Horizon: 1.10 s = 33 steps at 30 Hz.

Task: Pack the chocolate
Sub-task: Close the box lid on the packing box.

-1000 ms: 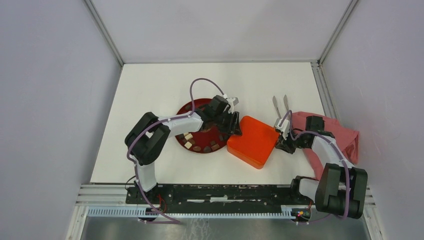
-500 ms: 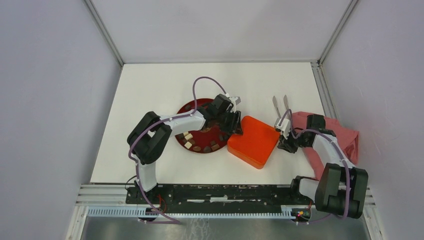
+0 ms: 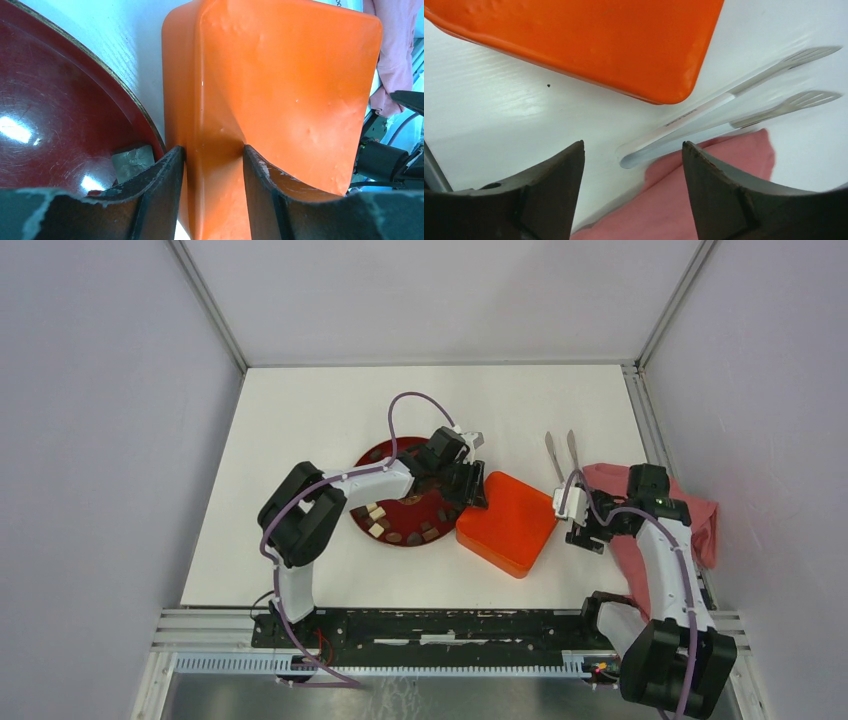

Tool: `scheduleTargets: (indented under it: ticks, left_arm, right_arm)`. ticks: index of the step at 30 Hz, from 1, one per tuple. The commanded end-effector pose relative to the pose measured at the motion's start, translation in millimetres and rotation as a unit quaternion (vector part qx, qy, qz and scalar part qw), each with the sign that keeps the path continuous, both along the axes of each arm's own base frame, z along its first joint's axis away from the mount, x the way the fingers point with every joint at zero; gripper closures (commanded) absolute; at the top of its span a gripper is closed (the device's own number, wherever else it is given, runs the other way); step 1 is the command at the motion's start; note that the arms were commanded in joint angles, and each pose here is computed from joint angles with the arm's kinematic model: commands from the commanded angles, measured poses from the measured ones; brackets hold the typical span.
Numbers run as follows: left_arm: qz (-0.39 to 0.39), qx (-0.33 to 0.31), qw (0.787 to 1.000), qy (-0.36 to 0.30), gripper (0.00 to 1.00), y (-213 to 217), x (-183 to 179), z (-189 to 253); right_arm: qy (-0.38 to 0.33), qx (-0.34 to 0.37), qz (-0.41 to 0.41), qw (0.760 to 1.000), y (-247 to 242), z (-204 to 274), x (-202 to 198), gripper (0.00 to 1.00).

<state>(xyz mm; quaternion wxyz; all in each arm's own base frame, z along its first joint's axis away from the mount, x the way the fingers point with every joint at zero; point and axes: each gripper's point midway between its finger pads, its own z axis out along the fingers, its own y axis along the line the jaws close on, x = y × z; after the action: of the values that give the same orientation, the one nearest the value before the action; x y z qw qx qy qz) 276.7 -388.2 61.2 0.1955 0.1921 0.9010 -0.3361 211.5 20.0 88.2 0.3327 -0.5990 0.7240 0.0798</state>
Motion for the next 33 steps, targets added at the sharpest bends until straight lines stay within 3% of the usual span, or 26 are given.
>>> scheduleTargets:
  ticks: [1, 5, 9, 14, 17, 25, 28, 33]
  left_arm:
    - [-0.003, 0.021, 1.000, -0.012, 0.46, 1, 4, -6]
    - [0.019, 0.016, 0.999, -0.046, 0.39, -1, 19, 20]
    - [0.050, 0.008, 0.994, -0.099, 0.32, 0, 40, 61]
    - [0.090, -0.011, 0.983, -0.162, 0.29, 14, 51, 109]
    - [0.107, -0.066, 0.974, -0.187, 0.29, 24, 39, 138]
    - [0.158, -0.220, 0.959, -0.079, 0.26, 48, -37, 134]
    - [0.187, -0.238, 0.953, -0.033, 0.20, 48, -53, 120]
    - [0.220, -0.237, 0.946, -0.014, 0.11, 34, -69, 103]
  right_arm:
    - [-0.057, 0.036, 0.058, 0.996, 19, 39, 11, 0.19]
    - [-0.020, 0.141, 0.052, 0.988, 43, 63, 19, 0.18]
    - [0.022, 0.221, -0.009, 0.975, 54, 70, 34, 0.20]
    - [0.038, 0.236, -0.091, 0.967, 50, 62, 68, 0.16]
    - [0.064, 0.229, -0.109, 0.965, 52, 52, 82, 0.15]
    - [0.152, 0.231, -0.126, 0.953, 60, 24, 97, 0.17]
    - [0.169, 0.230, -0.132, 0.949, 61, 14, 98, 0.18]
    - [0.207, 0.229, -0.122, 0.943, 68, 0, 85, 0.24]
